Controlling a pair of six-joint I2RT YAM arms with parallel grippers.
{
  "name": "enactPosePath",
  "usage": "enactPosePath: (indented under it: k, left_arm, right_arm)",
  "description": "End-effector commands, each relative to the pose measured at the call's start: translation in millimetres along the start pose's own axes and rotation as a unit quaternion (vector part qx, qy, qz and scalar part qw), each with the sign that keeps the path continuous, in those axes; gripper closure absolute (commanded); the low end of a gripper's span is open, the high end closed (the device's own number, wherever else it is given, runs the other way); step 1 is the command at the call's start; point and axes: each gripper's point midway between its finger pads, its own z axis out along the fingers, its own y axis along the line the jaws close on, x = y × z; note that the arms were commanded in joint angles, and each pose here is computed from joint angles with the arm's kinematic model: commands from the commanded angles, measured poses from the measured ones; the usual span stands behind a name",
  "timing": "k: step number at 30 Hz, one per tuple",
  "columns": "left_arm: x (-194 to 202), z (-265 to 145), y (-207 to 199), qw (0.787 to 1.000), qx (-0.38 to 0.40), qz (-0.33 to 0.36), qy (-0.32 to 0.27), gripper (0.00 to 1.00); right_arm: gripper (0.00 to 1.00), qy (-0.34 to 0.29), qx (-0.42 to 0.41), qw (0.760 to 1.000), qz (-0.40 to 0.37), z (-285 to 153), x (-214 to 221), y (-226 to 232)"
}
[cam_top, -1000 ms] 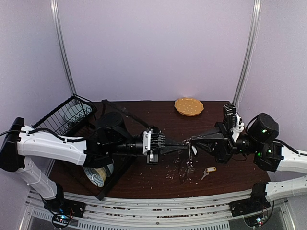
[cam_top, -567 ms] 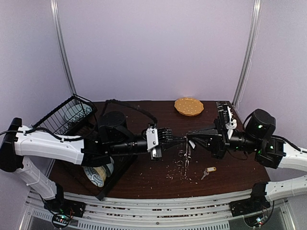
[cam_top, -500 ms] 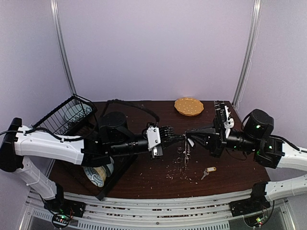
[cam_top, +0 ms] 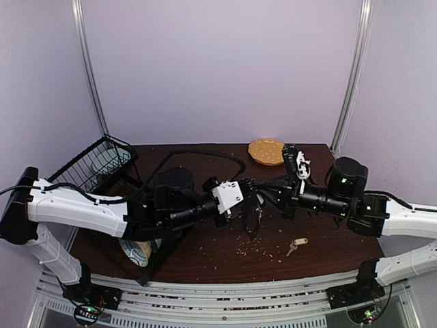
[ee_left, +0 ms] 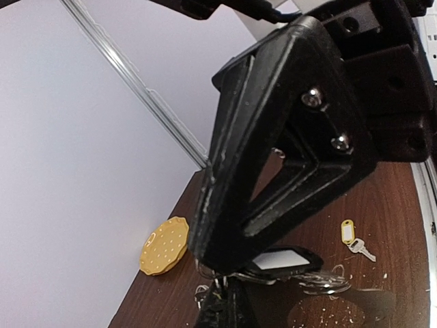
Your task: Put the keys on the keyring
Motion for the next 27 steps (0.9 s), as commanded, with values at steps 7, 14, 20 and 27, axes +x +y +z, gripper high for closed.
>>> enactPosePath:
  k: [7, 14, 20, 27]
  left_arm:
    - [-64.4, -8.4, 65.1, 0.979, -0.174, -0.040, -0.102, 1.00]
    - [-69.6, -5.4, 72.1, 0.974, -0.194, -0.041, -0.111, 1.00]
    - [-68.0, -5.7, 74.0, 0.973, -0.198, -0.046, -0.107, 1.00]
    - [-67.0, -4.6, 64.2, 0.977, -0.175, -0.043, -0.114, 1.00]
  right_arm:
    - [1.00, 0.022, -0.020, 0.997, 0.072, 16.2, 20.1, 6.4]
    - [1.00, 0.041, -0.061, 0.994, 0.081, 27.1, 31.1, 18.3]
    - [1.00, 0.051, -0.077, 0.995, 0.029, 17.4, 29.2, 25.5]
    - [0.75, 0.026, -0.104, 0.994, 0.031, 12.8, 8.8, 36.0]
